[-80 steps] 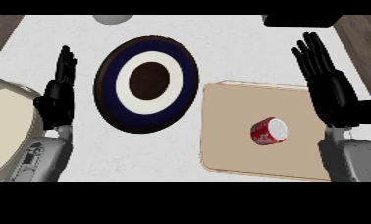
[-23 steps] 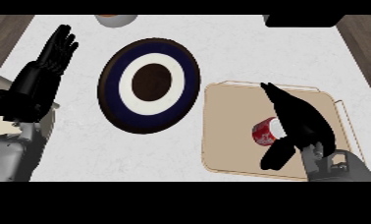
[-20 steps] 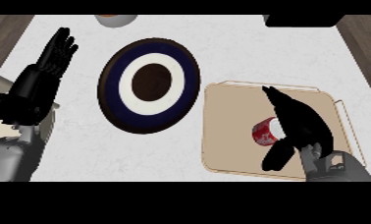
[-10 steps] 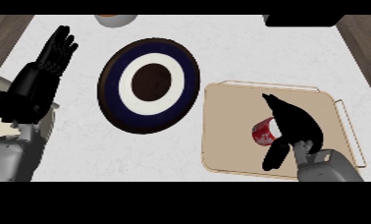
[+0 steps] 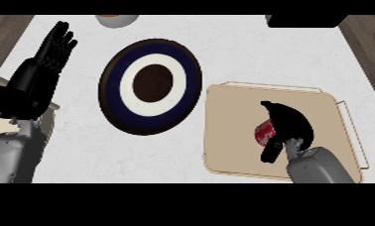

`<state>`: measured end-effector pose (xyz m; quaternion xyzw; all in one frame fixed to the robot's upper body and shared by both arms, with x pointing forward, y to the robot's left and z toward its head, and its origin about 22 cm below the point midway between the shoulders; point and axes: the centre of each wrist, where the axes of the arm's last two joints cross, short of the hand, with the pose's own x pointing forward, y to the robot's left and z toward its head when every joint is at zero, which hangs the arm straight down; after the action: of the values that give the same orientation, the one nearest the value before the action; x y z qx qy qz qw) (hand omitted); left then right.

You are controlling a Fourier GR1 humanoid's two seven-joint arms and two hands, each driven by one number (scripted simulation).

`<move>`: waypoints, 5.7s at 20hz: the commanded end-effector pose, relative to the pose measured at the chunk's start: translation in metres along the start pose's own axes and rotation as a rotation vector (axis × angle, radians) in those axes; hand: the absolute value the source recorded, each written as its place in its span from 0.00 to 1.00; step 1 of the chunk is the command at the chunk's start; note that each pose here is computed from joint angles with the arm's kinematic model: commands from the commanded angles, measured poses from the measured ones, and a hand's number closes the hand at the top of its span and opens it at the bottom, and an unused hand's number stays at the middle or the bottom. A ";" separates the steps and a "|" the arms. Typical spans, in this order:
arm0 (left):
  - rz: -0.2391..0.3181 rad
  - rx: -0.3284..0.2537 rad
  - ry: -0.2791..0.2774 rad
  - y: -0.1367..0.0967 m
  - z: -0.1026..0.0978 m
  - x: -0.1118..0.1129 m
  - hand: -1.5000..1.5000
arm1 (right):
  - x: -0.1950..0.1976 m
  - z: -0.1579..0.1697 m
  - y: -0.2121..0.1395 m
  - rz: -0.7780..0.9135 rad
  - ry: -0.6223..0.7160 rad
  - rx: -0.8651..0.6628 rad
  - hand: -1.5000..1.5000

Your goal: Pick the can from the tray and place it in the plate

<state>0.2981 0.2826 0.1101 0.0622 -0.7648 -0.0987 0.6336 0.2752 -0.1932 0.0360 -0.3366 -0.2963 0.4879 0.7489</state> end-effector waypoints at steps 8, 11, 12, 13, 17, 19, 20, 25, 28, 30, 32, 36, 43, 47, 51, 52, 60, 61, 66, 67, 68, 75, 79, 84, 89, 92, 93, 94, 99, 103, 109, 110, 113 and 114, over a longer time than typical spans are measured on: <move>0.016 0.005 0.000 -0.001 -0.005 -0.019 0.50 | -0.001 -0.010 -0.015 0.038 -0.112 -0.375 1.00; -0.008 0.040 0.007 0.010 0.001 -0.008 0.50 | -0.021 0.020 0.050 -0.118 0.060 -0.464 1.00; -0.008 0.040 0.021 0.016 0.016 -0.016 0.50 | -0.043 0.020 0.080 -0.126 0.136 -0.460 1.00; -0.002 0.027 0.015 0.012 0.019 -0.022 0.50 | -0.058 0.020 0.086 -0.139 0.199 -0.498 1.00; -0.021 0.041 0.021 0.007 0.010 -0.011 0.50 | -0.059 0.068 0.125 -0.235 0.225 -0.635 1.00; -0.007 0.027 0.025 0.010 0.020 -0.024 0.50 | -0.050 0.094 0.140 -0.268 0.198 -0.683 1.00; -0.011 0.023 0.015 0.003 0.014 -0.010 0.50 | -0.057 0.107 0.139 -0.285 0.172 -0.719 1.00; -0.013 0.005 0.014 0.010 0.001 -0.007 0.50 | -0.001 0.142 0.112 -0.384 -0.053 -0.867 1.00; 0.003 -0.004 0.013 0.005 -0.004 -0.008 0.50 | 0.021 0.156 0.111 -0.455 -0.214 -0.938 1.00; -0.001 -0.011 0.000 -0.005 -0.002 -0.002 0.50 | 0.041 0.170 0.093 -0.519 -0.289 -0.961 1.00; 0.003 -0.008 -0.009 -0.008 0.000 -0.014 0.50 | 0.052 0.185 0.097 -0.535 -0.345 -0.968 1.00; 0.004 -0.014 0.002 -0.010 -0.009 -0.001 0.50 | 0.069 0.185 0.099 -0.510 -0.414 -0.935 1.00; -0.007 -0.027 -0.018 -0.013 -0.003 -0.003 0.50 | 0.083 0.179 0.068 -0.522 -0.478 -0.920 1.00; 0.008 -0.043 -0.012 -0.013 -0.003 -0.004 0.50 | 0.089 0.176 0.070 -0.575 -0.503 -0.892 1.00; -0.004 -0.058 -0.036 -0.006 -0.005 0.004 0.50 | 0.092 0.169 0.066 -0.589 -0.477 -0.862 1.00; 0.006 -0.062 -0.048 -0.014 -0.007 0.003 0.50 | 0.094 0.170 0.069 -0.588 -0.500 -0.847 1.00; 0.008 -0.069 -0.062 -0.024 -0.011 0.008 0.50 | 0.098 0.146 0.061 -0.544 -0.396 -0.826 1.00; 0.008 -0.091 -0.064 -0.023 -0.011 0.010 0.50 | 0.099 0.142 0.058 -0.525 -0.388 -0.820 1.00; 0.002 -0.098 -0.067 -0.024 -0.017 0.013 0.50 | 0.110 0.122 0.047 -0.580 -0.350 -0.789 1.00; 0.008 -0.109 -0.058 -0.030 -0.015 0.010 0.50 | 0.112 0.109 0.041 -0.612 -0.315 -0.786 1.00; 0.038 -0.107 -0.063 -0.025 -0.013 0.007 0.50 | 0.116 0.101 0.033 -0.635 -0.302 -0.783 0.00; 0.038 -0.139 -0.060 -0.038 -0.017 0.007 0.50 | 0.157 0.061 0.001 -0.710 -0.365 -0.754 0.00; 0.012 -0.121 -0.066 -0.036 -0.024 0.011 0.50 | 0.171 0.048 -0.021 -0.850 -0.423 -0.843 0.00; 0.022 -0.122 -0.055 -0.042 -0.015 0.006 0.50 | 0.186 0.047 -0.041 -1.046 -0.478 -0.901 0.00; 0.015 -0.086 -0.026 -0.024 -0.016 -0.001 0.50 | 0.190 0.038 -0.036 -1.192 -0.495 -0.927 0.00; -0.002 -0.060 -0.030 -0.003 -0.016 0.006 0.50 | 0.181 0.035 -0.015 -1.258 -0.490 -0.915 0.00; -0.001 -0.048 -0.031 -0.019 -0.005 -0.003 0.50 | 0.188 0.031 -0.024 -1.244 -0.484 -0.915 0.00; -0.006 -0.019 -0.018 -0.014 -0.012 -0.015 0.50 | 0.172 0.029 -0.007 -1.279 -0.485 -0.947 0.00; -0.010 -0.031 0.008 0.006 0.004 -0.010 0.50 | 0.132 0.038 0.033 -1.275 -0.520 -0.930 0.00; 0.001 -0.007 -0.010 0.002 0.001 0.010 0.50 | 0.100 0.038 0.042 -1.242 -0.547 -0.925 0.00; 0.003 0.002 -0.010 0.009 -0.017 0.002 0.50 | 0.052 0.045 0.051 -1.231 -0.564 -0.895 0.00; -0.007 0.004 -0.013 0.028 -0.008 0.005 0.50 | 0.047 0.054 0.065 -1.218 -0.572 -0.881 0.00; -0.002 -0.003 0.001 0.019 0.011 -0.013 0.50 | 0.019 0.056 0.066 -1.205 -0.570 -0.873 0.00; -0.012 -0.002 -0.012 -0.003 -0.001 -0.015 0.50 | 0.009 0.062 0.068 -1.204 -0.589 -0.897 0.00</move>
<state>0.2995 0.2900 0.1046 0.0627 -0.7656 -0.1010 0.6323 0.2153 -0.1267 0.0227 -0.2485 -0.7725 -0.1057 0.5748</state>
